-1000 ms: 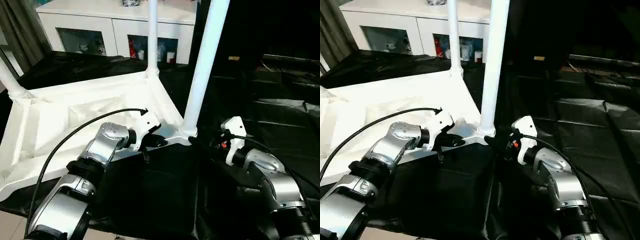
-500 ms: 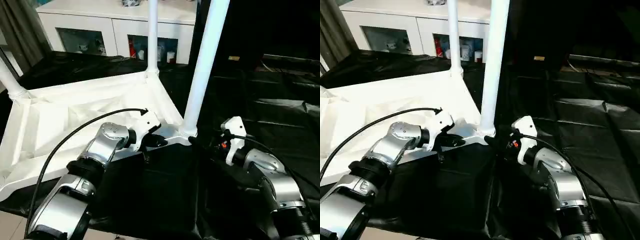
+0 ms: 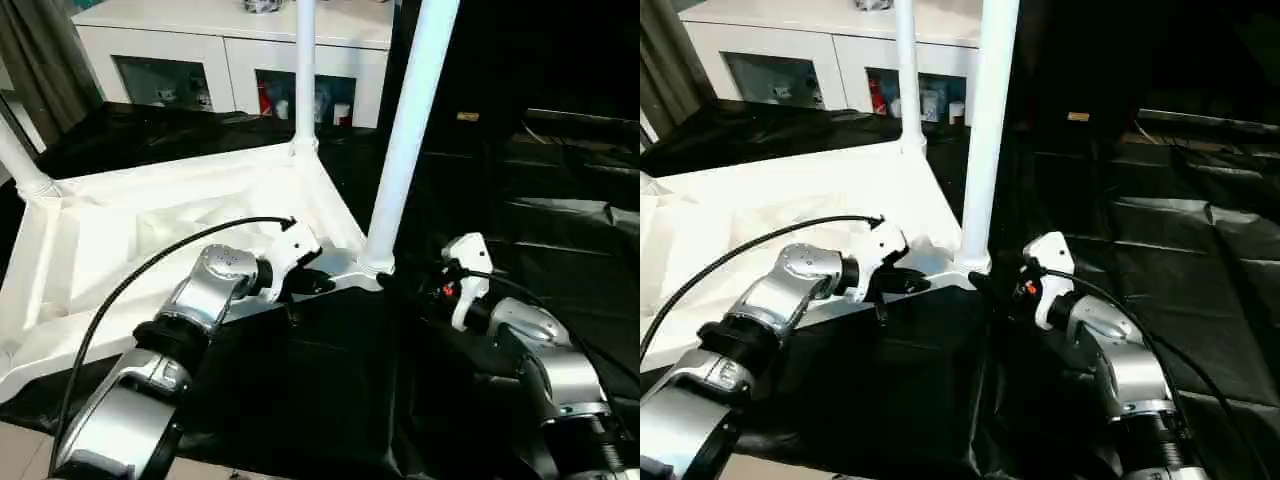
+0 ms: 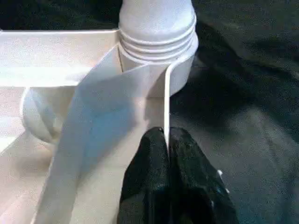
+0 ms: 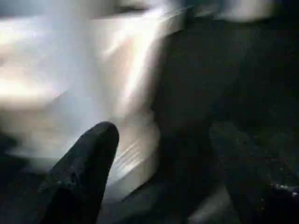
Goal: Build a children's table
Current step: Rotate leg to tighten
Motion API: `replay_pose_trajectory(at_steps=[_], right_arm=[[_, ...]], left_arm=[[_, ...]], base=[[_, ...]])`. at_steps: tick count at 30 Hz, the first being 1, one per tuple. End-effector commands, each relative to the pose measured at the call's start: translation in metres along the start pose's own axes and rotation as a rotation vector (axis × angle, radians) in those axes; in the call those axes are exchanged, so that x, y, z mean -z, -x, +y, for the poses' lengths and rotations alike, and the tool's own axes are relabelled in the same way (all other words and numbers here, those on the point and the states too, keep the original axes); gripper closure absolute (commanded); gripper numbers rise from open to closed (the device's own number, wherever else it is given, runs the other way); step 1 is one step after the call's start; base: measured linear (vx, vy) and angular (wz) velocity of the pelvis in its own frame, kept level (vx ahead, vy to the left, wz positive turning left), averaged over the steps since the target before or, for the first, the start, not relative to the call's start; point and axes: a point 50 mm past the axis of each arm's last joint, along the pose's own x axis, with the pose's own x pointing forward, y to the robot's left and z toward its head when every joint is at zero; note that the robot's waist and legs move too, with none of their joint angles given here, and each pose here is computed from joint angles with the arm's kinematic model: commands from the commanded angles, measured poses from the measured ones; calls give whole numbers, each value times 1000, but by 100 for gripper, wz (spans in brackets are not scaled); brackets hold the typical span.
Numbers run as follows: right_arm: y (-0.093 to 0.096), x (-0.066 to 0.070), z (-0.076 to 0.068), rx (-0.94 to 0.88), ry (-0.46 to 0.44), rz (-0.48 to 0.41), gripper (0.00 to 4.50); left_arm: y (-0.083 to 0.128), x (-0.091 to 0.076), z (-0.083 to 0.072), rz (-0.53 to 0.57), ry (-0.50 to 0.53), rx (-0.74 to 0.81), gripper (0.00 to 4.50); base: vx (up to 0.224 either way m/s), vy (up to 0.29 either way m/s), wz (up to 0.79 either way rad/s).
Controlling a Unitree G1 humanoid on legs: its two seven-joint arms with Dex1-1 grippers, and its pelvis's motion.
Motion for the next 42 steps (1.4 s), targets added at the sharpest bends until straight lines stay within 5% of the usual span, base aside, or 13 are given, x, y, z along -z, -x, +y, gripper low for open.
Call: replay_pose_trajectory(at_steps=[1,7,13,18,26,30,39,42], right_arm=[[3,-7,-2,35,-6,-27,106],[6,-6,10,-63,-9,-78,106],[15,-9,11,-92,-11,-33,86],[21,-3,13,-268,122,-26,42],[22,5,20,-514,216,36,4],[13,15,14,-487,308,99,4],[5,16,9,-518,272,104,4],[2,17,9,-531,251,94,38]], left_arm=[[1,6,-2,-44,66,-14,450],[3,7,-2,-18,39,-3,450],[5,6,-5,-1,21,7,450],[6,5,-7,11,-26,66,450],[4,0,-15,19,-61,162,450],[0,-4,-17,7,-80,193,450],[-1,-8,-17,5,-87,208,450],[0,-6,-17,12,-86,208,450]], base=[[0,0,0],[0,0,0],[0,0,0],[0,0,0],[0,0,0],[0,0,0],[0,0,0],[0,0,0]])
